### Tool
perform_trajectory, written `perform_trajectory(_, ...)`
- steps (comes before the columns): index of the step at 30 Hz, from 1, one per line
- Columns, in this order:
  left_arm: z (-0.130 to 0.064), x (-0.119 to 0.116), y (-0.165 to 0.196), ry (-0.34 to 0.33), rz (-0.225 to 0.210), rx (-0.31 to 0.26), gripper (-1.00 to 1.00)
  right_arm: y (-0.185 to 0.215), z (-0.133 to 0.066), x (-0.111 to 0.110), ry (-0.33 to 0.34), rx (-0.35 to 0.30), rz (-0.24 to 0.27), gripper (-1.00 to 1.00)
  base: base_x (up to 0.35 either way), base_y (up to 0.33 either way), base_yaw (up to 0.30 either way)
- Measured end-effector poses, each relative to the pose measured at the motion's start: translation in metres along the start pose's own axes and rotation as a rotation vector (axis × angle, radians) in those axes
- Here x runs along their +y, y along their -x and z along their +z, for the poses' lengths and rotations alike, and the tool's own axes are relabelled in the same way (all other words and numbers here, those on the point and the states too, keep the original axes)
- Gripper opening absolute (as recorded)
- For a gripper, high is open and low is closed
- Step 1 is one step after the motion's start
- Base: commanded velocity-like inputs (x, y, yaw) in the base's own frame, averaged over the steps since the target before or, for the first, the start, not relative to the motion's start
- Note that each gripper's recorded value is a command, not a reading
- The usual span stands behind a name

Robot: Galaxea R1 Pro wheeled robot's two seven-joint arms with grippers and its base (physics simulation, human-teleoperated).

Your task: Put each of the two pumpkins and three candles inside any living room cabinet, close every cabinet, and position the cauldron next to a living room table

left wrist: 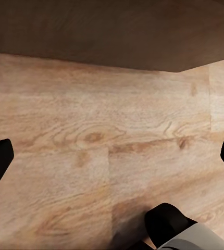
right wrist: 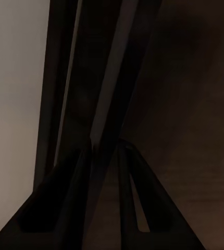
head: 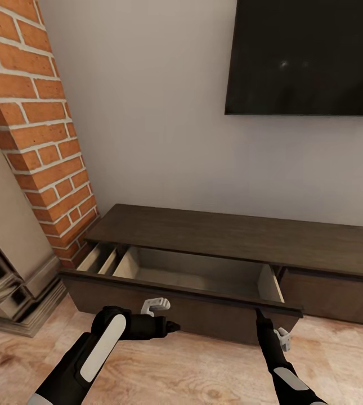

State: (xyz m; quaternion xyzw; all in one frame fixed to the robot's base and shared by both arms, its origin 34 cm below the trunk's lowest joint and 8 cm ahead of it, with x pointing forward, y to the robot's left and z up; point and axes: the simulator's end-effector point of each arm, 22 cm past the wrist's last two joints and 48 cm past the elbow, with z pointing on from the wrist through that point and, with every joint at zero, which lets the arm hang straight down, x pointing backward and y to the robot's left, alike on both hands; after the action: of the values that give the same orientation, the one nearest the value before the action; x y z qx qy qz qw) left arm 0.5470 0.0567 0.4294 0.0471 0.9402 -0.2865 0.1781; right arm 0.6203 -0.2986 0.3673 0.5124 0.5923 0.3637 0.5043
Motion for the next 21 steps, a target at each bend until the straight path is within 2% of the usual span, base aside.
perform_trajectory(21, 0.0001, -0.0003, 0.0001, 0.000, 0.000, 0.000, 1.00, -0.0026, -0.0001, 0.0006, 0.001, 0.002, 0.003, -1.00, -0.053, 0.000, 0.000)
